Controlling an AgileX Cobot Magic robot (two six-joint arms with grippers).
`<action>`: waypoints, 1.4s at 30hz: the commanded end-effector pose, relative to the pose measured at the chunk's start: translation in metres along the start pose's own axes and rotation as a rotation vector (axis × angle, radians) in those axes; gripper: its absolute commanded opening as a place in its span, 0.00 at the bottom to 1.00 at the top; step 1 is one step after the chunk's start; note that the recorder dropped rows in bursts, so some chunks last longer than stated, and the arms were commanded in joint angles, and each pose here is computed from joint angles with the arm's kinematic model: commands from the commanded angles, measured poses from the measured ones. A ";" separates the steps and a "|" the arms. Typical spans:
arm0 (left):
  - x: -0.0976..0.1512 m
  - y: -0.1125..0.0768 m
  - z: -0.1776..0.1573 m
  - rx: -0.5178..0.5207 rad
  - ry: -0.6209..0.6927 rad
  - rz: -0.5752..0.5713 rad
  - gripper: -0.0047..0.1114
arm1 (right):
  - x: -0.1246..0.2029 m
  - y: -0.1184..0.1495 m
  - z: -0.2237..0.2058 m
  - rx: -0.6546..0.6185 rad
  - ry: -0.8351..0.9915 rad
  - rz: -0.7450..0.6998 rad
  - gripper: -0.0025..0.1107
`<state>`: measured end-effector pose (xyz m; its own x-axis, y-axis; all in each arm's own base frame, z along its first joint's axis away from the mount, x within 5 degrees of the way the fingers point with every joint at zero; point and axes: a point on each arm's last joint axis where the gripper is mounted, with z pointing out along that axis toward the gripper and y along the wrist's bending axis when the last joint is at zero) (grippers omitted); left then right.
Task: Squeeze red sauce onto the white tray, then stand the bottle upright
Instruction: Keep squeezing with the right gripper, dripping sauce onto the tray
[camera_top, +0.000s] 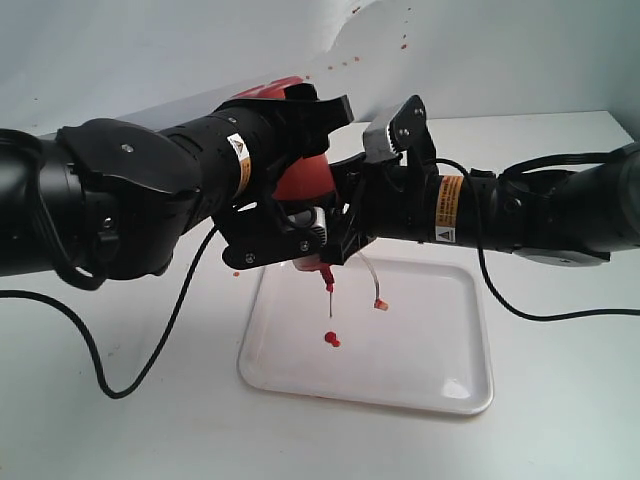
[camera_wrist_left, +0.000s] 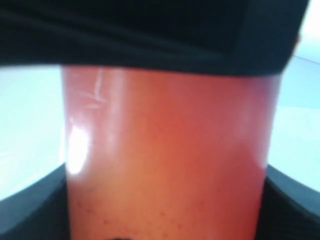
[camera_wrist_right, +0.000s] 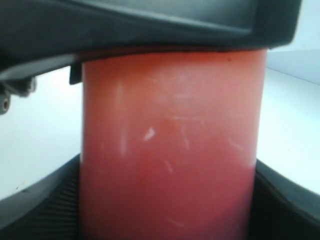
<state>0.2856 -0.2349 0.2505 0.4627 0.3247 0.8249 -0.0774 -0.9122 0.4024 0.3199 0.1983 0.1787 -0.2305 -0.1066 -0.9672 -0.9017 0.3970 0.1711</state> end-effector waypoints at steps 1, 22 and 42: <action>0.006 0.005 -0.003 -0.016 0.019 -0.013 0.04 | -0.007 0.000 0.001 0.009 -0.040 -0.003 0.10; 0.006 0.005 -0.003 -0.016 0.019 -0.013 0.04 | -0.009 0.001 0.001 -0.004 -0.060 0.000 0.95; 0.006 0.005 -0.003 -0.016 0.019 -0.013 0.04 | -0.012 0.004 0.001 -0.029 -0.087 0.004 0.06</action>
<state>0.2860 -0.2353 0.2516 0.4616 0.3310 0.8230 -0.0754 -0.9098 0.4081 0.3207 0.1983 0.1799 -0.2172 -0.0965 -0.9714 -0.9011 0.4024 0.1615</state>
